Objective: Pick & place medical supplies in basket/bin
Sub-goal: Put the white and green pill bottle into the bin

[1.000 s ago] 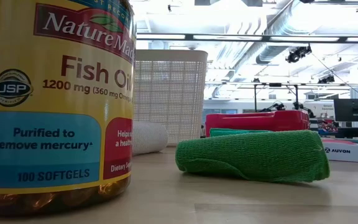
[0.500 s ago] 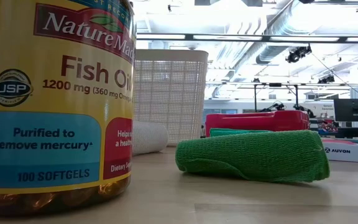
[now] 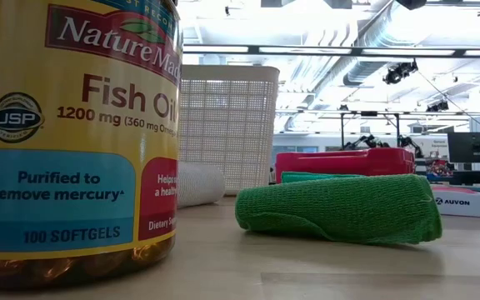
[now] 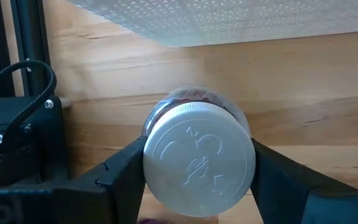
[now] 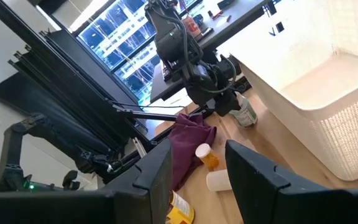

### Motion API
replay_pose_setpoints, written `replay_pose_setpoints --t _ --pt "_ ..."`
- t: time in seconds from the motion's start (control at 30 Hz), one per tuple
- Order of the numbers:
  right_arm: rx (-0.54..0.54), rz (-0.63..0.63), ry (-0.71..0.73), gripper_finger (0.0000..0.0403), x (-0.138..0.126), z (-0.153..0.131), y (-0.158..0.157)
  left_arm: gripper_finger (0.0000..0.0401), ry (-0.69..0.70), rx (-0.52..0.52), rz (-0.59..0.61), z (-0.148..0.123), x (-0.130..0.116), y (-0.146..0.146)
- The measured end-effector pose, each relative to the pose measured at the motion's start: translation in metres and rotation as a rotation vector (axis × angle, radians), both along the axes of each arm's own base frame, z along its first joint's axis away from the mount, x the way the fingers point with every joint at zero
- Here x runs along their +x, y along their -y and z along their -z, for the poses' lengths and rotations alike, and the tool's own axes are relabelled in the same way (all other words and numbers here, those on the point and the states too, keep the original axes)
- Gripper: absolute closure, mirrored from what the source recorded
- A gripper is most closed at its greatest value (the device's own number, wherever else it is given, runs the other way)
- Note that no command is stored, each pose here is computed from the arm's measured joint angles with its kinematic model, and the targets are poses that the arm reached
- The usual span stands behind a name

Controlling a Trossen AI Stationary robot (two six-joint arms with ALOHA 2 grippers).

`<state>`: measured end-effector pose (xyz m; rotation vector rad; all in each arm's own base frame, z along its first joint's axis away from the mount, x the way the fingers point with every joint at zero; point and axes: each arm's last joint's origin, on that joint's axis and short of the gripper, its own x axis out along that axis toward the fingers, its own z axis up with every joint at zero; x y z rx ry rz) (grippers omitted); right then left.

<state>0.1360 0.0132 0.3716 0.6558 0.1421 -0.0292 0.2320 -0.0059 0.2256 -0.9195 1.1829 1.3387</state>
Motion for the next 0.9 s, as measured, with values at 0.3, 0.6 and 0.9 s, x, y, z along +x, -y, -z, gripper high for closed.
replay_pose_setpoints --t 0.3,0.6,0.9 --pt "-0.002 -0.001 -0.012 0.0263 0.000 0.001 0.000 0.0126 0.018 -0.024 -0.003 -0.007 0.004 0.001" --pt "-0.003 -0.012 -0.037 0.0263 -0.001 0.004 0.000 0.0135 0.080 -0.077 0.026 -0.021 0.013 0.005" --pt "0.001 -0.044 -0.054 0.0263 -0.001 0.005 -0.001 0.0135 0.189 -0.146 0.168 -0.058 0.023 0.031"
